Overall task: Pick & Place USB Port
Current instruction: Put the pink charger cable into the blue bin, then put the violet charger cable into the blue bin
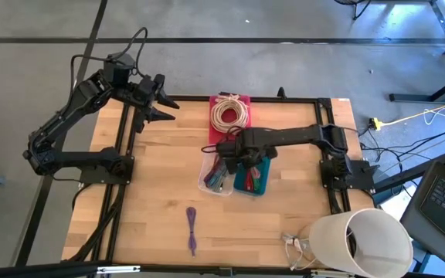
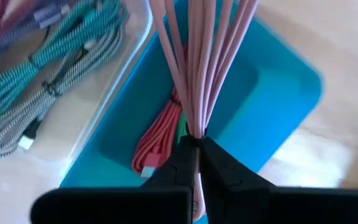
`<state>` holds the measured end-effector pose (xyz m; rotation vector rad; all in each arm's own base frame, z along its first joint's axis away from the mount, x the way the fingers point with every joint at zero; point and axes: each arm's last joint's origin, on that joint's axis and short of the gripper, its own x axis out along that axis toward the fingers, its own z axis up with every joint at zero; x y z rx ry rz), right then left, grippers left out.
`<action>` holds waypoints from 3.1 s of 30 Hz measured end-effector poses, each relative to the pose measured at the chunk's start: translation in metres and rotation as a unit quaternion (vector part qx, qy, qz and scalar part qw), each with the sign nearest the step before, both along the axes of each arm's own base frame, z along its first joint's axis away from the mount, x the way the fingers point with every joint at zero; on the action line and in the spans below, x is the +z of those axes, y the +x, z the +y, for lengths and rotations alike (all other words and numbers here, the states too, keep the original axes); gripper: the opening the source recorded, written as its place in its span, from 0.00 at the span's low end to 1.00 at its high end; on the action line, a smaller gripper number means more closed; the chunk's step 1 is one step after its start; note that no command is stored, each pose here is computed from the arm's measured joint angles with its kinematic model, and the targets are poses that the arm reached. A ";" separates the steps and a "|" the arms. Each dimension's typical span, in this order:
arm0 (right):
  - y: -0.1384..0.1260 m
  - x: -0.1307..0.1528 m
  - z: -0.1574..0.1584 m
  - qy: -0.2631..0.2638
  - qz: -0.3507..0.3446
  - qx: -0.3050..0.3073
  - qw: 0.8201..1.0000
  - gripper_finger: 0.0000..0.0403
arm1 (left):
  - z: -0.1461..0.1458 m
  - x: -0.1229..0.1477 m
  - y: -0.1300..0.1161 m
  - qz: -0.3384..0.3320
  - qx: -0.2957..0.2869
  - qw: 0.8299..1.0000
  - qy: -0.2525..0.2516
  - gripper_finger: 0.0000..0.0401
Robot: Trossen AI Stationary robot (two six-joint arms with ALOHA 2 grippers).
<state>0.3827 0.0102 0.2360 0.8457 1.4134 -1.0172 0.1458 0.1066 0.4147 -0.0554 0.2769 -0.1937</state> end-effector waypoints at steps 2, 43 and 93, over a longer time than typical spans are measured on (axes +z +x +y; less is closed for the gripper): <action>0.000 -0.009 0.001 0.017 -0.003 -0.005 1.000 0.01 | 0.000 0.000 0.000 0.000 0.000 1.000 0.000 0.45; -0.017 0.058 0.042 -0.179 -0.057 -0.026 0.982 0.47 | -0.004 -0.007 -0.006 0.041 0.011 0.998 -0.056 0.45; -0.219 0.249 -0.013 -0.486 -0.184 0.196 0.832 0.47 | -0.260 -0.219 0.081 0.335 0.307 0.642 -0.618 0.42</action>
